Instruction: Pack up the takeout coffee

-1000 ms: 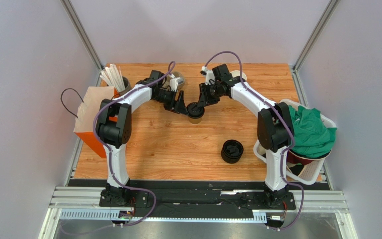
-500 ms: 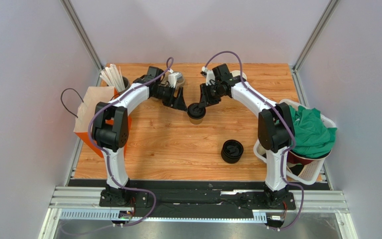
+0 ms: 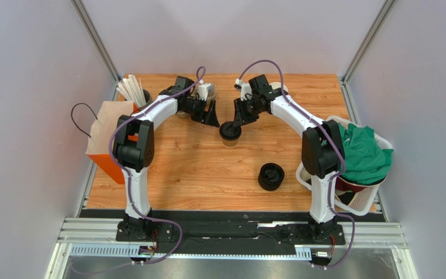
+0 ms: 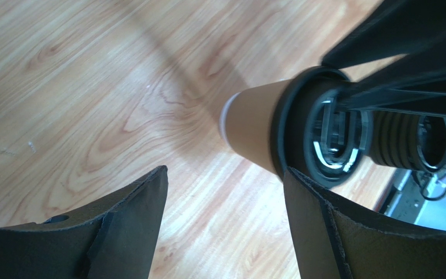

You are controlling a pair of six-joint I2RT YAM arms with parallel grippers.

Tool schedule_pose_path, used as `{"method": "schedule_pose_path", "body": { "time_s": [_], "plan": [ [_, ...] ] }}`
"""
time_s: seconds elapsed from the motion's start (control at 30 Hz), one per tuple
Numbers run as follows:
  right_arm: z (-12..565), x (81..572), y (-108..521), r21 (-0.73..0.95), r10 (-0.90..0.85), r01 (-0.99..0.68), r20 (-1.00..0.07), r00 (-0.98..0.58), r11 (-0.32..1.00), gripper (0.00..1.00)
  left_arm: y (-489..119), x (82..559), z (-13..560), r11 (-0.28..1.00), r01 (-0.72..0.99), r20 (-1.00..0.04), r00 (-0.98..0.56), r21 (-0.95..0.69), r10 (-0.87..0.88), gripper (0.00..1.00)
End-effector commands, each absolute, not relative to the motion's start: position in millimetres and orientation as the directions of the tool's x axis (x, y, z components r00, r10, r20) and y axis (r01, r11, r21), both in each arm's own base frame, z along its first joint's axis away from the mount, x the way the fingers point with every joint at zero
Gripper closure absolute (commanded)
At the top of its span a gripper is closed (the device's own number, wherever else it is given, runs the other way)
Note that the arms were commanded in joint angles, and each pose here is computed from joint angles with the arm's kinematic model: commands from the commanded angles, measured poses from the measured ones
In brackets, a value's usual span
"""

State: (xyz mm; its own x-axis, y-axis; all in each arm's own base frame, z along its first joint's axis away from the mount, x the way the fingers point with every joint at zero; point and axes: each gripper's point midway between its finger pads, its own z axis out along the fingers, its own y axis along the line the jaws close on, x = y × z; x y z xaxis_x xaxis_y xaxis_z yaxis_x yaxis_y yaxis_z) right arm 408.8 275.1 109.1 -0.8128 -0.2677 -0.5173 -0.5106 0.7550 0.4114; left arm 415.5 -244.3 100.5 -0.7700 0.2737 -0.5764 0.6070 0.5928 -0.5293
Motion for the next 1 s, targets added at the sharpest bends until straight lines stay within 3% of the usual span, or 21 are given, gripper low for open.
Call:
{"method": "schedule_pose_path", "body": {
  "time_s": [0.0, 0.23, 0.5, 0.7, 0.97],
  "plan": [
    [107.5, 398.8, 266.4, 0.359, -0.327, -0.537, -0.502, -0.800, 0.763, 0.70, -247.7, 428.3, 93.5, 0.611, 0.622, -0.593, -0.751, -0.489, 0.290, 0.19],
    [106.5, 400.6, 266.2, 0.344, -0.329, -0.535, -0.504, -0.799, 0.772, 0.70, -251.4, 421.1, 92.6, 0.614, 0.636, -0.594, -0.741, -0.468, 0.314, 0.20],
    [102.8, 409.0, 256.3, 0.311, -0.255, -0.438, -0.486, -0.836, 0.844, 0.70, -243.2, 422.8, 160.4, 0.605, 0.671, -0.726, -0.655, -0.429, 0.212, 0.18],
    [112.9, 409.6, 258.6, 0.334, -0.195, -0.398, -0.503, -0.842, 0.854, 0.69, -245.4, 403.9, 170.5, 0.557, 0.705, -0.754, -0.626, -0.439, 0.198, 0.18],
    [137.9, 408.4, 259.3, 0.326, -0.210, -0.440, -0.550, -0.808, 0.837, 0.56, -245.0, 394.6, 165.7, 0.537, 0.714, -0.746, -0.630, -0.448, 0.215, 0.18]
  ]
}}
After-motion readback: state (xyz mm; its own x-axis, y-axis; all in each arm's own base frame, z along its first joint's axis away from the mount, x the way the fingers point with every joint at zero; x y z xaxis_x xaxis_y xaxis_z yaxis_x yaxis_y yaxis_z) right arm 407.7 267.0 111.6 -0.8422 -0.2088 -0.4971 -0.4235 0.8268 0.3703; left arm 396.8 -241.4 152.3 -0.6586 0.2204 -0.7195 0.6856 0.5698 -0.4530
